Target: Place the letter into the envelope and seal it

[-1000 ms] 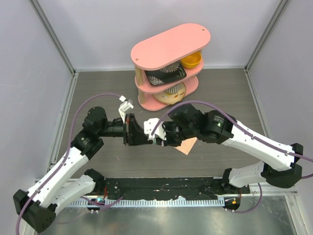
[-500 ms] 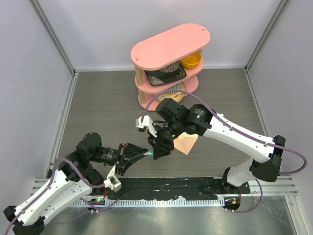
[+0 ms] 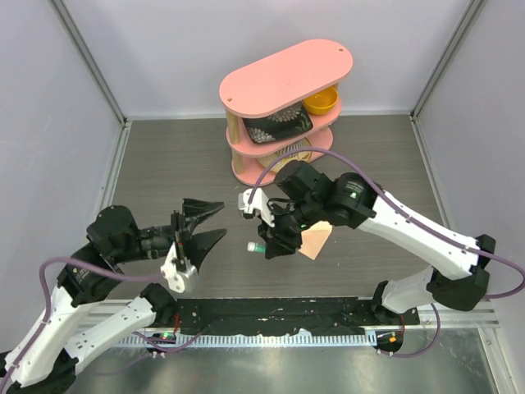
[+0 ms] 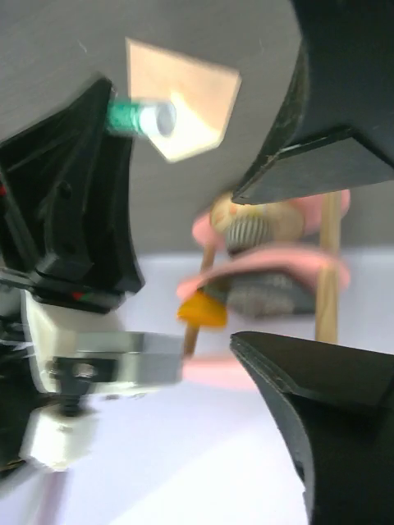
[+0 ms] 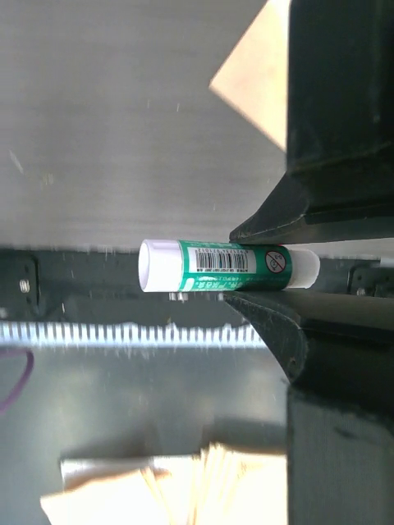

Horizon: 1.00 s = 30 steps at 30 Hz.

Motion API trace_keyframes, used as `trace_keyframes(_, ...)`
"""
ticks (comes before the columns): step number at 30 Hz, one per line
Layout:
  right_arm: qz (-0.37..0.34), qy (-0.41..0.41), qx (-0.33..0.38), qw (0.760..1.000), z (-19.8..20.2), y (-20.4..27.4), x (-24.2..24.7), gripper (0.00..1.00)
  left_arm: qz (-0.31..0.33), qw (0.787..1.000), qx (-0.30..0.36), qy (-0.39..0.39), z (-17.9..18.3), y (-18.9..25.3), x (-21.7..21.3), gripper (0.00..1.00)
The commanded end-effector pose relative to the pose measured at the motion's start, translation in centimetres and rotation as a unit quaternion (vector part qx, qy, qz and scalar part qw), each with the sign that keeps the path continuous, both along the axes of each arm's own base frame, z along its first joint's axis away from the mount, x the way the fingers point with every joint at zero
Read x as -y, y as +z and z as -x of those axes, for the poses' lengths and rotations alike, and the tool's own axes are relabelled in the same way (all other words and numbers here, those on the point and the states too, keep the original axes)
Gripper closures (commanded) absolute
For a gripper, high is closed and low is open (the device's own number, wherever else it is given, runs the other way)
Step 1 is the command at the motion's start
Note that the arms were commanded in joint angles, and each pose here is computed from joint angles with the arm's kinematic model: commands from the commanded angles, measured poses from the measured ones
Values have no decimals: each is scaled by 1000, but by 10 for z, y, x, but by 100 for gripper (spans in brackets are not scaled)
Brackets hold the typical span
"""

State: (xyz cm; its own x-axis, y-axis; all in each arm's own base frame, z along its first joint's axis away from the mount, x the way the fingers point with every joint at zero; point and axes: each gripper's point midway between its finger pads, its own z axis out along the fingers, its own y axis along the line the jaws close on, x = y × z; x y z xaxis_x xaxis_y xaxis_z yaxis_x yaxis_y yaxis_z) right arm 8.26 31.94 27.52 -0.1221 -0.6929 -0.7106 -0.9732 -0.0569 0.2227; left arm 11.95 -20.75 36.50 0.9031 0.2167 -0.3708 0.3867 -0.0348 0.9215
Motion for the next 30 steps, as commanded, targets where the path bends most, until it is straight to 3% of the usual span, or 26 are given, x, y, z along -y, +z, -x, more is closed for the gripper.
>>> trace_keyframes(1, -48, -69, 153, 985, -42, 40, 18, 99, 15, 897, -426, 116, 10, -55, -7, 33)
trace_keyframes(3, -37, -71, 195, 977, -54, 37, 24, 99, 87, 862, -479, 140, -3, -38, 0, 30)
trace_keyframes(4, -27, -81, 220, 972, -63, 37, 27, 99, 110, 814, -549, 152, -4, -37, 6, 30)
trace_keyframes(5, -23, -80, 236, 968, -67, 36, 28, 99, 114, 798, -578, 127, 3, -23, 13, 30)
trace_keyframes(7, -20, -86, 262, 961, -75, 40, 30, 99, 116, 736, -655, 130, -4, -24, 25, 30)
trace_keyframes(8, -20, -85, 269, 959, -76, 41, 30, 99, 121, 686, -707, 123, 0, -21, 29, 29)
trace_keyframes(9, -19, -77, 280, 957, -76, 40, 29, 99, 111, 658, -738, 98, 8, -19, 33, 29)
trace_keyframes(10, -15, -78, 290, 954, -78, 40, 30, 99, 134, 649, -744, 79, -1, -8, 35, 29)
trace_keyframes(11, -14, -75, 296, 952, -78, 40, 30, 99, 139, 583, -796, 80, -1, -14, 39, 29)
trace_keyframes(13, -10, -66, 305, 950, -76, 38, 29, 99, 156, 558, -812, 63, -7, -10, 44, 30)
trace_keyframes(14, -7, -66, 307, 950, -76, 37, 29, 99, 155, 528, -832, 65, -8, -16, 47, 30)
trace_keyframes(16, -6, -58, 311, 949, -74, 36, 28, 99, 159, 516, -840, 54, -10, -14, 50, 31)
trace_keyframes(17, -4, -56, 313, 948, -74, 36, 28, 99, 157, 495, -853, 59, -13, -19, 53, 31)
trace_keyframes(21, -6, -46, 314, 948, -70, 36, 23, 99, 157, 475, -864, 61, -19, -26, 57, 32)
trace_keyframes(30, -5, -40, 311, 949, -67, 33, 14, 99, 138, 466, -872, 65, -18, -39, 63, 39)
